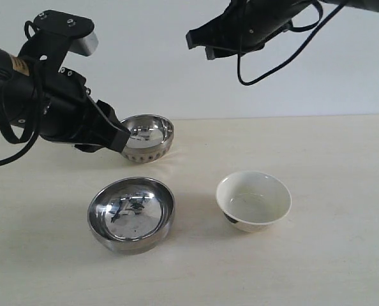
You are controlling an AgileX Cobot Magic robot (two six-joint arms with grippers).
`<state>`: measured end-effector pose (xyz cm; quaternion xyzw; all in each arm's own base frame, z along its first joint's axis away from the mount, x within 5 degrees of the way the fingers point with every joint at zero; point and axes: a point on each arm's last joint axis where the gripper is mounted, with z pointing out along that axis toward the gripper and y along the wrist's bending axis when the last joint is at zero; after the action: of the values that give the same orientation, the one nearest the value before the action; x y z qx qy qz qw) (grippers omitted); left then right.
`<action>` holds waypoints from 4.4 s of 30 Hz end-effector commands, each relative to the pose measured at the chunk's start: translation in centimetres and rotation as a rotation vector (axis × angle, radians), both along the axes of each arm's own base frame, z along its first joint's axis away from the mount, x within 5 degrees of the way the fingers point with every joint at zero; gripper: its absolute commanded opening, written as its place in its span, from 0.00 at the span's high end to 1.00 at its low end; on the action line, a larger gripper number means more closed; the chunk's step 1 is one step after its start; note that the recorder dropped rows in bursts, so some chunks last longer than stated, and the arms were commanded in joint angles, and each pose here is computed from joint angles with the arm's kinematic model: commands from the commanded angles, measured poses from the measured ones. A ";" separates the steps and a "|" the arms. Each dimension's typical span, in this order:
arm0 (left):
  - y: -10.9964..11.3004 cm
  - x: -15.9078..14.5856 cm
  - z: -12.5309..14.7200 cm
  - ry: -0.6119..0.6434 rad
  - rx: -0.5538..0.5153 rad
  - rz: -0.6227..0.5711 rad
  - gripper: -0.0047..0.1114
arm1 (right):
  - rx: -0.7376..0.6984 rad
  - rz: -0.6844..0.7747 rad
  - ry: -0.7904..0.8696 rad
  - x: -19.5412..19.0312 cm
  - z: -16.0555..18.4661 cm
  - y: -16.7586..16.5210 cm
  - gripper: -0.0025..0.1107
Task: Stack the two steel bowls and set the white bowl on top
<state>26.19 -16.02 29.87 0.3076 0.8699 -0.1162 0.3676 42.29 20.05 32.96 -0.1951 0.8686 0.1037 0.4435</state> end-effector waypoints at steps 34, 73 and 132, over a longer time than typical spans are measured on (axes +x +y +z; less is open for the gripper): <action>0.2 -0.1 -0.1 0.000 0.019 0.000 0.61 | 0.099 0.077 0.231 6.3 -15.1 7.9 0.63; 0.2 0.5 -1.6 0.032 0.093 -0.018 0.61 | 0.072 0.097 0.266 6.4 -17.8 8.1 0.98; 5.2 3.0 -1.5 0.036 0.078 0.195 0.61 | 0.062 0.265 0.414 0.9 -4.3 5.6 0.98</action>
<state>29.18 -10.96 28.39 0.2411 0.9053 -0.0505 0.3461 43.69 25.80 27.76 -0.2609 0.9071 0.2137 0.2519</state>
